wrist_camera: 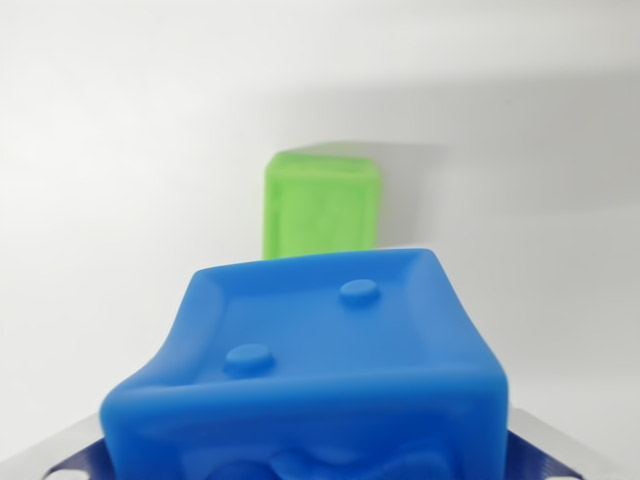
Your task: Stack cube
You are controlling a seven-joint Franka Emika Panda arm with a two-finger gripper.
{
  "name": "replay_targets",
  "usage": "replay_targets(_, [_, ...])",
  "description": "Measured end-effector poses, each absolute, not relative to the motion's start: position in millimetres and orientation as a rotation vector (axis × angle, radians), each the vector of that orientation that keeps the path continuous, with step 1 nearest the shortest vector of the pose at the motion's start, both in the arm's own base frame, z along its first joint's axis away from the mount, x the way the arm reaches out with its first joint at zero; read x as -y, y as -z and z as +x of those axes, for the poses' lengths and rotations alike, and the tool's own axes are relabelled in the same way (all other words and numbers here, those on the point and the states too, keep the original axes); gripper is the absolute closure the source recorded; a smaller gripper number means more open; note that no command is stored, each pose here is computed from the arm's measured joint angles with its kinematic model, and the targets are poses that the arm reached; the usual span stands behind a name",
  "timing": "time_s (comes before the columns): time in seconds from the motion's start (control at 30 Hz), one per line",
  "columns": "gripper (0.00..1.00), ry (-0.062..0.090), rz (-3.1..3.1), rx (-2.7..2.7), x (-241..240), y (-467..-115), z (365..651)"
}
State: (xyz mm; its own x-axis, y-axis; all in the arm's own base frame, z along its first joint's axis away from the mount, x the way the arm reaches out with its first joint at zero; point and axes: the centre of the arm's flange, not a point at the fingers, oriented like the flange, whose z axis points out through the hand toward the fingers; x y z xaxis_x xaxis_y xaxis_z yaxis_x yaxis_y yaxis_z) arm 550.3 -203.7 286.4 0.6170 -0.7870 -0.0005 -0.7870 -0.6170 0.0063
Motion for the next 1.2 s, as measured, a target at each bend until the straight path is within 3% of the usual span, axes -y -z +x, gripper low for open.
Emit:
replay_targets(0.1, [1.0,0.01,2.818,1.374,204,-274,551])
replay_targets(0.37, [1.0,0.004,2.818,1.376,203,-253,551])
replay_targets(1.2, [1.0,0.009,2.818,1.375,203,-195,549])
